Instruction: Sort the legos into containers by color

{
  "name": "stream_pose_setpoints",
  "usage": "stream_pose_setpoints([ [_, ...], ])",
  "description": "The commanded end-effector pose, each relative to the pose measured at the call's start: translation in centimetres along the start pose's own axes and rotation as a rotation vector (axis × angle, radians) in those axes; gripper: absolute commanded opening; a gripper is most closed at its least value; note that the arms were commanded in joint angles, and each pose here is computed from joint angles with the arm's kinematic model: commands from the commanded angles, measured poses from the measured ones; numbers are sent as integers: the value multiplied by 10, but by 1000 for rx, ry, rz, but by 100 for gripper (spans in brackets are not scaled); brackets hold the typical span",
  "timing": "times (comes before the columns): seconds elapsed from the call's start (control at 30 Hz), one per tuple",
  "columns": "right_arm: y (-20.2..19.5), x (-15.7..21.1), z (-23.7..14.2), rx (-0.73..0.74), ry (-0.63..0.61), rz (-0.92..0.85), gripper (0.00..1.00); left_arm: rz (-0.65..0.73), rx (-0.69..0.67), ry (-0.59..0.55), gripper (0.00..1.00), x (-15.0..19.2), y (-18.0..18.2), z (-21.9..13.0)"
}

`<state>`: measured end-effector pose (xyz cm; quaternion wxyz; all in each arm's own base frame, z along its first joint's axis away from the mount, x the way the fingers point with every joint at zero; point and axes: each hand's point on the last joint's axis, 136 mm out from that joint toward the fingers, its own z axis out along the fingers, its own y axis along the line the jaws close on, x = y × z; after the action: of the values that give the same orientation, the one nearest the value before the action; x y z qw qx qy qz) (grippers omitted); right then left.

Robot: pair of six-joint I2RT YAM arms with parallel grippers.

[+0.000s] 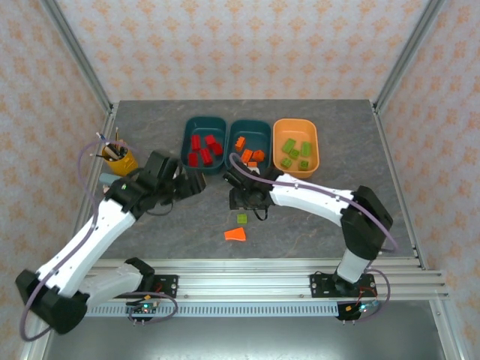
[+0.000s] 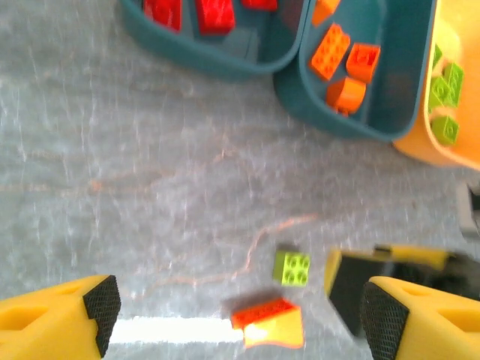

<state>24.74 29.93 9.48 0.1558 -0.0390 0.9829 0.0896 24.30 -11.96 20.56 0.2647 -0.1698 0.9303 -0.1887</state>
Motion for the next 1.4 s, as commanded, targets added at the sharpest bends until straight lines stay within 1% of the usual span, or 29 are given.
stream_pose_setpoints([
  [0.0, 2, 7, 12, 49, 40, 45, 67, -53, 48, 24, 87, 25, 14, -10],
  [0.13, 4, 16, 25, 73, 89, 74, 67, -59, 73, 53, 88, 50, 31, -19],
  [0.23, 5, 24, 33, 83, 120, 98, 65, -63, 79, 73, 88, 60, 38, -21],
  [0.47, 3, 40, 49, 117, 177, 138, 59, -61, 100, 81, 88, 63, 36, -21],
  [0.57, 2, 40, 54, 122, 175, 146, 56, -55, 110, 84, 88, 61, 31, -19],
  [0.7, 2, 41, 61, 137, 179, 148, 47, -41, 122, 95, 88, 60, 27, -18],
  [0.8, 1, 42, 65, 148, 183, 150, 43, -34, 119, 102, 88, 61, 27, -16],
  [0.97, 0, 40, 64, 159, 176, 148, 34, -38, 127, 99, 87, 60, 25, -15],
  [1.07, -2, 34, 55, 164, 147, 140, 30, -37, 131, 99, 87, 59, 23, -15],
  [1.17, -9, 15, 29, 177, 76, 116, 29, -33, 154, 93, 87, 55, 16, -16],
  [1.27, -29, -12, -5, 185, -2, 121, 29, -37, 182, 70, 87, 44, 3, -17],
  [1.37, -58, -46, -31, 173, -59, 173, 29, -46, 202, 48, 87, 28, -14, -14],
])
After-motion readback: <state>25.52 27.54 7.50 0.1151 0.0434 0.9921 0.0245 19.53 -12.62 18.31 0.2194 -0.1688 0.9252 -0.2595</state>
